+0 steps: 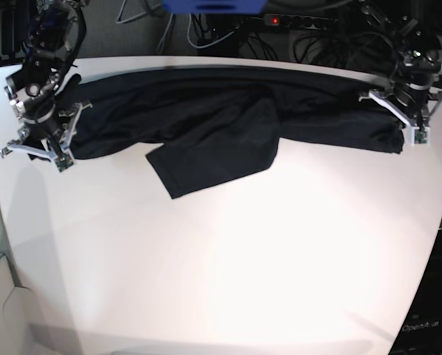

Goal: Fold the T-shirt properly
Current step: 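Return the right gripper to the band end and open the left gripper, then move the left gripper over the folded sleeve and pinch its cuff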

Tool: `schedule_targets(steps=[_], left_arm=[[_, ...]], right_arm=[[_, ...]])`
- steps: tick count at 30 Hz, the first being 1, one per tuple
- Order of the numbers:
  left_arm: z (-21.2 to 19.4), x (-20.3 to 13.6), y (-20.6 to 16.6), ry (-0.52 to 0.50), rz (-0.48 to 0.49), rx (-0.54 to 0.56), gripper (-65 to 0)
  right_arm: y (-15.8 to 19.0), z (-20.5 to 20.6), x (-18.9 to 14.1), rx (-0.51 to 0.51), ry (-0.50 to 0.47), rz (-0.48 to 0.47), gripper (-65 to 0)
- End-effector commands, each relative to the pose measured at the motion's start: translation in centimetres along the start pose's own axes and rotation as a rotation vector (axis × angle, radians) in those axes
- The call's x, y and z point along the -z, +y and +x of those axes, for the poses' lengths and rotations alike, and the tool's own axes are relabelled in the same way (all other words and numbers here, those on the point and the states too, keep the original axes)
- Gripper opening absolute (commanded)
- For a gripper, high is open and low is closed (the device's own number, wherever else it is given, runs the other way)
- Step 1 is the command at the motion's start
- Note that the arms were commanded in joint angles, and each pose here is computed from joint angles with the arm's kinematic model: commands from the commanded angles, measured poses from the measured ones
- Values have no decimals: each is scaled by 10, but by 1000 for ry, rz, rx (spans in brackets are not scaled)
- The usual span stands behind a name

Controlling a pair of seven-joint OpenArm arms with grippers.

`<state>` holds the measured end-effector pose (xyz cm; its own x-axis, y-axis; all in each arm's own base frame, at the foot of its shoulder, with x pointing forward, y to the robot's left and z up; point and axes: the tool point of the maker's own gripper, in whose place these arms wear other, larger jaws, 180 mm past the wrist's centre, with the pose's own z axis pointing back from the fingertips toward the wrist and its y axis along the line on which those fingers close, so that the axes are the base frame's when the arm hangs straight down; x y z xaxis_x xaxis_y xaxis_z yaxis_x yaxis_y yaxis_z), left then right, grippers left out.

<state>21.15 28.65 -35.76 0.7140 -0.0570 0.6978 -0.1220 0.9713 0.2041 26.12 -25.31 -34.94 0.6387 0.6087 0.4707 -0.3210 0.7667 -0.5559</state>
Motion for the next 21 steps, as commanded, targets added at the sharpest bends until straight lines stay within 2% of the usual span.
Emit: schedule_targets(steps=[1, 6, 8, 11, 16, 19, 21], left_arm=[[11, -3, 3, -45, 8, 2, -629], [0, -7, 12, -24, 36, -26, -385], [-6, -10, 23, -15, 73, -60, -311], [-9, -14, 36, -15, 112, -83, -296], [-6, -13, 35, -17, 110, -87, -297], [8, -9, 34, -49, 106, -93, -295], [25, -1, 19, -78, 65, -68, -295]], right_arm=[[-9, 7, -3, 0, -27, -28, -469], [-9, 8, -3, -1, -29, -28, -469], [-10, 8, -3, 1, -29, -28, -469], [-10, 9, -3, 0, -31, -28, -469], [-10, 10, -2, 0, -34, -29, -469], [-9, 11, -2, 3, -36, -28, -469], [-7, 11, -2, 10, -37, -23, -469]])
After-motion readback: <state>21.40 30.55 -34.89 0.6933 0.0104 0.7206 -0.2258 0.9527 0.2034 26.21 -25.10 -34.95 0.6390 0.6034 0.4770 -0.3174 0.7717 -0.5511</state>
